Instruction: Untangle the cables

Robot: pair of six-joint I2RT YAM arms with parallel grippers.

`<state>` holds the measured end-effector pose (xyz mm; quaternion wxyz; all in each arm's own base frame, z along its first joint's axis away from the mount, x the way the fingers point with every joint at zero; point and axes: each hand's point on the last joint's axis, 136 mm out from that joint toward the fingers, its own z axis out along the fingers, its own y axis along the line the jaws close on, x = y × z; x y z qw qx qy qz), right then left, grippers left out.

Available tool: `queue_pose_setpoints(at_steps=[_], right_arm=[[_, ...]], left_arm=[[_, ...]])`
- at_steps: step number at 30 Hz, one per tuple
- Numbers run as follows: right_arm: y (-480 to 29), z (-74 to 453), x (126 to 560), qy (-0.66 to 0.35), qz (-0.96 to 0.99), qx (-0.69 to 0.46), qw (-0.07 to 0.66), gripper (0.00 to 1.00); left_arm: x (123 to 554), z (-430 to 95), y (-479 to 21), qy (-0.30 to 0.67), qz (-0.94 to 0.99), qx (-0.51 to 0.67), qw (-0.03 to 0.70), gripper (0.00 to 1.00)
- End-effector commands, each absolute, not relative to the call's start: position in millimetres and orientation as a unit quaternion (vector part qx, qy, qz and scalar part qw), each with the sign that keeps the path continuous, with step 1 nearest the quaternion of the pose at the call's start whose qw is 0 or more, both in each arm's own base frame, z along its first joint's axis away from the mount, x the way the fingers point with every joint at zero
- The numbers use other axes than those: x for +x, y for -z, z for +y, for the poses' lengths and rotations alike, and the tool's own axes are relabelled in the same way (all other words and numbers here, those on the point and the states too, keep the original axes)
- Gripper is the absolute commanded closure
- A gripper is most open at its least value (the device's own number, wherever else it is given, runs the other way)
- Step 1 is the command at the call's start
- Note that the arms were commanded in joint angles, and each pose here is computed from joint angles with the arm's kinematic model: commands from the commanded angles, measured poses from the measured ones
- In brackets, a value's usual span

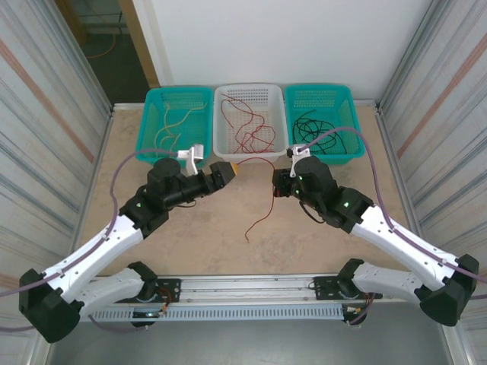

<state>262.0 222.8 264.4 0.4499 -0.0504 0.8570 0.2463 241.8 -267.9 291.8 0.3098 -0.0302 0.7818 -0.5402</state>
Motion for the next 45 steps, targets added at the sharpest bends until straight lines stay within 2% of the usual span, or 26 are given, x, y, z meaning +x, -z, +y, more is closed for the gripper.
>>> queue_pose_setpoints(at_steps=[1, 14, 19, 21, 23, 34, 38, 39, 42, 45], right_arm=[[-282, 214, 271, -0.247, 0.837, -0.015, 0.488, 1.0], [-284, 240, 258, -0.277, 0.83, -0.056, 0.48, 1.0], [-279, 250, 255, -0.276, 0.832, -0.072, 0.476, 1.0], [-276, 252, 254, -0.273, 0.834, -0.077, 0.473, 1.0], [-274, 253, 254, -0.271, 0.836, -0.081, 0.471, 1.0], [-265, 256, 252, -0.267, 0.842, -0.087, 0.46, 1.0], [-263, 256, 252, -0.264, 0.845, -0.09, 0.456, 1.0], [-262, 256, 252, -0.261, 0.847, -0.09, 0.454, 0.94], [-257, 256, 253, -0.255, 0.852, -0.089, 0.449, 0.57], [-250, 261, 251, -0.256, 0.854, -0.091, 0.443, 0.43]], left_arm=[[247, -278, -316, 0.564, 0.759, -0.058, 0.319, 0.11], [309, -280, -307, 0.581, 0.745, -0.126, 0.301, 0.17], [322, -283, -309, 0.584, 0.743, -0.13, 0.301, 0.24], [326, -284, -311, 0.588, 0.74, -0.131, 0.301, 0.31], [329, -282, -313, 0.588, 0.737, -0.134, 0.304, 0.43], [340, -271, -324, 0.587, 0.734, -0.136, 0.313, 0.98], [342, -268, -339, 0.573, 0.741, -0.117, 0.329, 1.0], [342, -267, -344, 0.57, 0.742, -0.111, 0.335, 1.0], [343, -261, -363, 0.562, 0.738, -0.101, 0.36, 1.0], [342, -256, -383, 0.559, 0.732, -0.092, 0.378, 1.0]])
